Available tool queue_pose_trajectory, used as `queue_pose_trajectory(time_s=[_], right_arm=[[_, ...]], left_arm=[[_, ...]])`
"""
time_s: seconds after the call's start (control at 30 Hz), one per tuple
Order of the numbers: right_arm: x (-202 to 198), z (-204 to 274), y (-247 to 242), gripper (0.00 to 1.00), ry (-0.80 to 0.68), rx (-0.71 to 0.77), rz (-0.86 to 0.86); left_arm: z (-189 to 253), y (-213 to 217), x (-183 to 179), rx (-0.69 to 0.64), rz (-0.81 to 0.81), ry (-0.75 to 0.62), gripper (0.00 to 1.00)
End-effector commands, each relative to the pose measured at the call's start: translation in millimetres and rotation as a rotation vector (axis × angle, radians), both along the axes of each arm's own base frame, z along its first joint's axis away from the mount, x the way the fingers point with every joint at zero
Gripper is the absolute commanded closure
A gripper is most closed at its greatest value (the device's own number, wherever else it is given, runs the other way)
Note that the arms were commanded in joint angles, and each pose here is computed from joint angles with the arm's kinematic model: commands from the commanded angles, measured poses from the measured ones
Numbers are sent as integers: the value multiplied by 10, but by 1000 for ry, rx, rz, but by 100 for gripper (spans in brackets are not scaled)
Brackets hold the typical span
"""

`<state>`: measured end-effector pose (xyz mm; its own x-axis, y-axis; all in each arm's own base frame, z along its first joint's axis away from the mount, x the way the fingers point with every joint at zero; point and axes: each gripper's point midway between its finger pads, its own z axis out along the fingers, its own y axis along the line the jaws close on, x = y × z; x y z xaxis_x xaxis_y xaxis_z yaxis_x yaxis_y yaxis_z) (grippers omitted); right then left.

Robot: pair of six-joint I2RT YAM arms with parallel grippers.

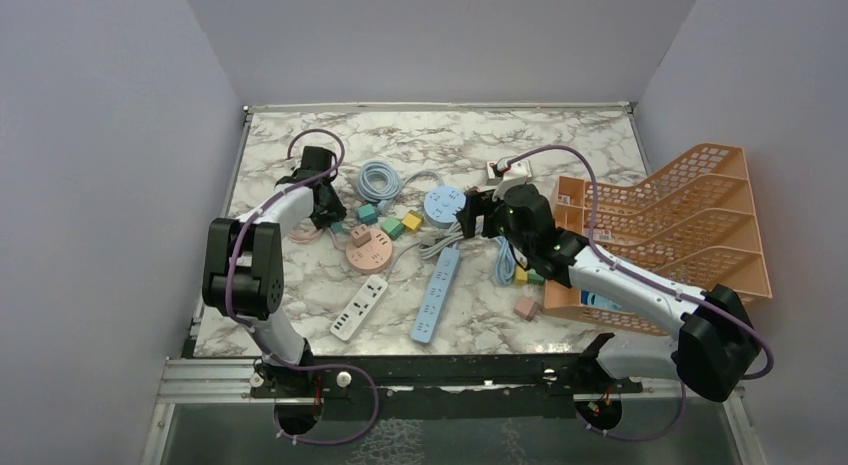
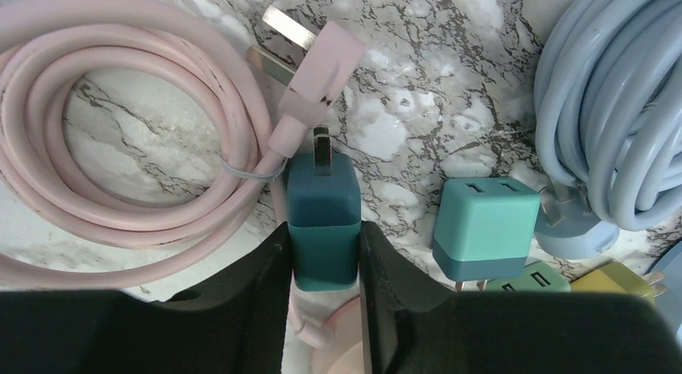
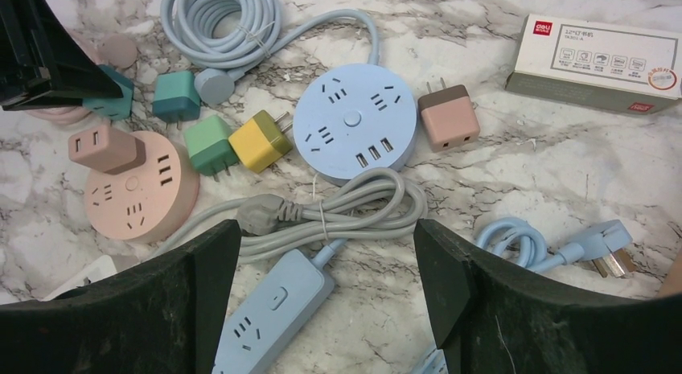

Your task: Insert the plug

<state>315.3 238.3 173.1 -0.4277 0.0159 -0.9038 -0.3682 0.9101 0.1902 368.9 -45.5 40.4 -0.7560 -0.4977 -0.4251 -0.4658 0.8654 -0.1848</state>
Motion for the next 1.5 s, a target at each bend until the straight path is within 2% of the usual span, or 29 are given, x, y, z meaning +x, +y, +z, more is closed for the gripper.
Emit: queue_pose_trajectory(time_s=[0.0,0.07,0.33,0.57,0.73,0.9,1.03,1.17,1.27,1.47], right_arm=[[-23,107,12,21,-15,35,10],[-51,153,92,21,-11,52,53],[-153,619,711,22,64,246,282],[-75,1339,1125,22,79,460,373],[-179,1859,1345,24,103,643,487],[-392,2245,1415,33,83,773,622],[-495,2443,1340,36,37,812,646],[-545,2571,1241,29,-44,806,645],[-648,2689,1204,26,-118,775,705],[-881,2808,1240,29,-134,689,860]], left_arm=[[263,-9,162,19,-65,-77,74],[472,-96,212,-5,-115,-138,75],[1610,-814,312,-323,-387,-506,78],[2598,-1465,-64,-654,-583,-752,79],[3192,-1659,-455,-794,-697,-867,79],[3625,-1710,-815,-890,-801,-938,79],[3812,-1713,-1037,-866,-910,-1004,79],[3853,-1730,-1209,-819,-1041,-1038,79],[3890,-1761,-1356,-821,-1155,-1041,79],[3952,-1776,-1600,-823,-1324,-1027,78]])
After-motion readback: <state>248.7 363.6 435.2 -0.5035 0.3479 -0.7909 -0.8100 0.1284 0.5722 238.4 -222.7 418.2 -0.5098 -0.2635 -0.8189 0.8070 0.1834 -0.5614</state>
